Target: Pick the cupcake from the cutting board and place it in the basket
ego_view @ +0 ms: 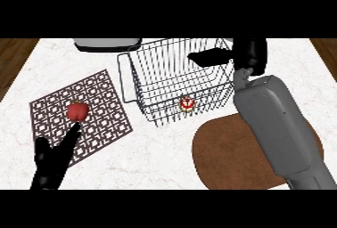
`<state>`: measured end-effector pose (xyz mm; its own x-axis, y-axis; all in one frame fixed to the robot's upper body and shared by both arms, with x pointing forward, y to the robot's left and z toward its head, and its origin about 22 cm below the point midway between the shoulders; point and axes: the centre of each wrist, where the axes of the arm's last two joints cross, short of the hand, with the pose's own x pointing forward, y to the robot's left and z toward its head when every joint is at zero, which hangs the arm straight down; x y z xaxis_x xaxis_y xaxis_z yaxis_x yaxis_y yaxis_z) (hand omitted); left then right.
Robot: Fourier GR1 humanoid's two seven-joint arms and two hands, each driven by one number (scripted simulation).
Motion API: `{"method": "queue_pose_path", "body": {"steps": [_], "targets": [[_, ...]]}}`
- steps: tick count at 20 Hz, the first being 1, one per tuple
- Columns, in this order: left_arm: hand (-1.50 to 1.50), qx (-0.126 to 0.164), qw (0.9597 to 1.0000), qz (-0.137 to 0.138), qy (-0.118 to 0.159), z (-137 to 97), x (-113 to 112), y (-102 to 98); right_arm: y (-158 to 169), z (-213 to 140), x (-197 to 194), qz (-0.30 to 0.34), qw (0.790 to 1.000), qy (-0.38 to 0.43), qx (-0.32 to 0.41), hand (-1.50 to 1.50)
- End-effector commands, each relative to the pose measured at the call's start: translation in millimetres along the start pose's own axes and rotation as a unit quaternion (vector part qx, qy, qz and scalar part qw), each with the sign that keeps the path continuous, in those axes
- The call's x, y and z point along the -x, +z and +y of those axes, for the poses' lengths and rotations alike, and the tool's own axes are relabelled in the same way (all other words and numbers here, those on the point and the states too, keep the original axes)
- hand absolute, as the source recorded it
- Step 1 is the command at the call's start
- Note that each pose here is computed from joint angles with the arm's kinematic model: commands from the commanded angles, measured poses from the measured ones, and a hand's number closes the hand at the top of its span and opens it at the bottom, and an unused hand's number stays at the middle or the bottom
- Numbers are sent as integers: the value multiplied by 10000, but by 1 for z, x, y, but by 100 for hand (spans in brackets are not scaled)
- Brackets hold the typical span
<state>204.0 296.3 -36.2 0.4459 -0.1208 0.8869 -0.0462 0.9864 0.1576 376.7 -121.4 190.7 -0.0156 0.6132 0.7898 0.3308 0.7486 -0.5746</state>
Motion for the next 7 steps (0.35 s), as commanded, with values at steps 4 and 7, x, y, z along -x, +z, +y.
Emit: {"method": "queue_pose_path", "body": {"steps": [4, 7], "targets": [[0, -86, 9989, 420, 196, 23, 10, -12, -6, -54, 34, 376, 9962, -443, 652, -150], [0, -70, 9986, 526, 73, -8, 15, 2, 4, -98, 54, 495, 9968, -269, 569, -150]]}}
